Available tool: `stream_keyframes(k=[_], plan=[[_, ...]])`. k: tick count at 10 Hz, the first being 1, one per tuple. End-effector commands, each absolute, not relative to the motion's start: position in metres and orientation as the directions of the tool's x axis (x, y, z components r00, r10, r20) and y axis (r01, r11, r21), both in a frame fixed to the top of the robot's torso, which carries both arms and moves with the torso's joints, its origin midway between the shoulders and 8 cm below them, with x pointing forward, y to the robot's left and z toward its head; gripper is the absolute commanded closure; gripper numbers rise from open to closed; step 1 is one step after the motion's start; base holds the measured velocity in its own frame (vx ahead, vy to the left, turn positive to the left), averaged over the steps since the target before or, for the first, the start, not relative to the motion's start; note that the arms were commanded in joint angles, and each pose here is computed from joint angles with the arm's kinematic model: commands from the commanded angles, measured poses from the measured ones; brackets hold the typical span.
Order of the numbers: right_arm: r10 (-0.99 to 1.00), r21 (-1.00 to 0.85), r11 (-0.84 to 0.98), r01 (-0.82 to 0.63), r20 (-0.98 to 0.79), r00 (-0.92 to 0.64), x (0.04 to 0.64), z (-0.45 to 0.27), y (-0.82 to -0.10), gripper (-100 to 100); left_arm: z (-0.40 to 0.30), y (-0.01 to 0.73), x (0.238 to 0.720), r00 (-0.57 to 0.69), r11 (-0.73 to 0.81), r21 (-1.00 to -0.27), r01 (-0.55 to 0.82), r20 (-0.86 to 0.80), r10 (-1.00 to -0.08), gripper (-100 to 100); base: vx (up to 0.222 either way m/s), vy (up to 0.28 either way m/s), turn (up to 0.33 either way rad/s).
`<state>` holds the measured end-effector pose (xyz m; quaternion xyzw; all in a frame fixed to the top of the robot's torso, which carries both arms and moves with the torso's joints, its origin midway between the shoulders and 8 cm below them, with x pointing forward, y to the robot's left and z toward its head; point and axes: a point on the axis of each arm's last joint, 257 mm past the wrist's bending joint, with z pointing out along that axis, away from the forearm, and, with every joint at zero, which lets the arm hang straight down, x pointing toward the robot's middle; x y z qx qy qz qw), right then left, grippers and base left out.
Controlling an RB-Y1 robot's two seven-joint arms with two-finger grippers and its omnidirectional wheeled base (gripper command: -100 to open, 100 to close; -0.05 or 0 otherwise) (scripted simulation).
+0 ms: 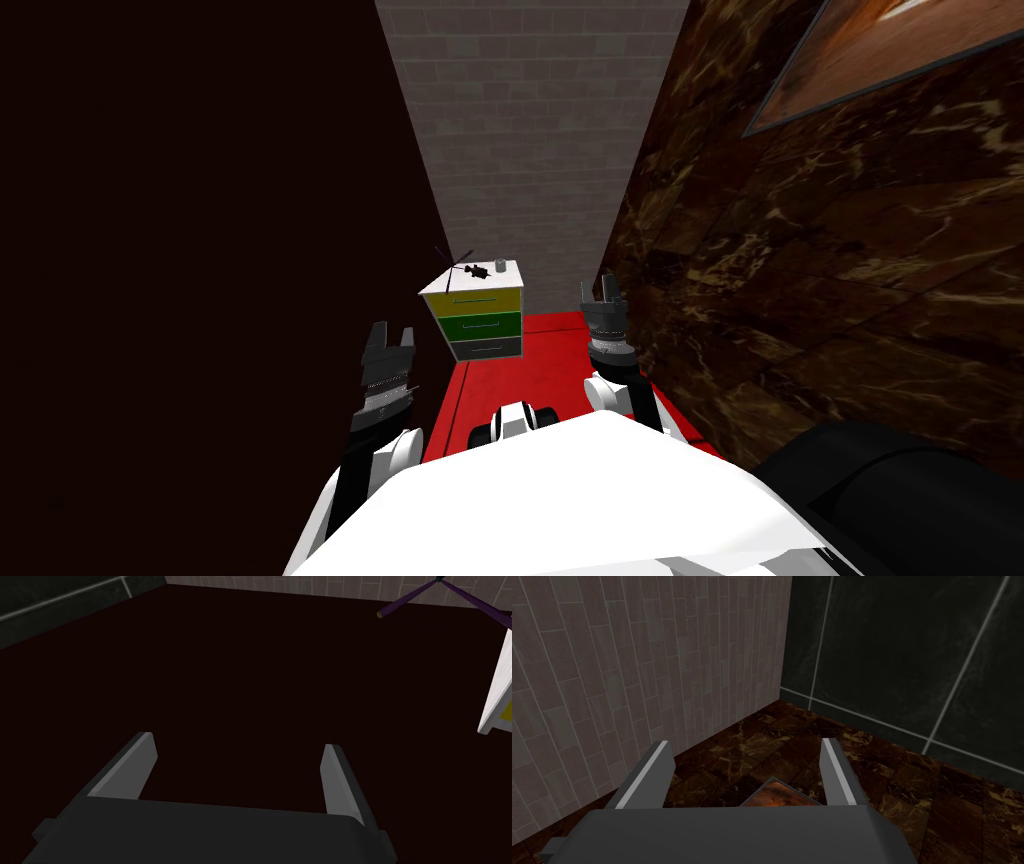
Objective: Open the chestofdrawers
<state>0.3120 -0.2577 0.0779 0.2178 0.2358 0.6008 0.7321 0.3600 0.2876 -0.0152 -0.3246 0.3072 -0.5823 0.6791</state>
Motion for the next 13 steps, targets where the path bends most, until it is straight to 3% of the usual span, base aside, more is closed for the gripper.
stream_keyframes(k=[1, 13], plan=[[0.982, 0.602, 0.183, -0.777, -0.084, 0.167, 0.312, 0.078, -0.258, 0, -0.022, 0.283, 0.363, 0.109, 0.133, -0.800, 0.585, -0.085, -0.990, -100, 0.041, 0.013, -0.014], [0.982, 0.602, 0.183, -0.777, -0.084, 0.167, 0.312, 0.078, -0.258, 0, -0.094, 0.281, 0.378, 0.052, 0.186, -0.807, 0.561, -0.189, -0.981, -100, 0.091, 0.034, -0.027]])
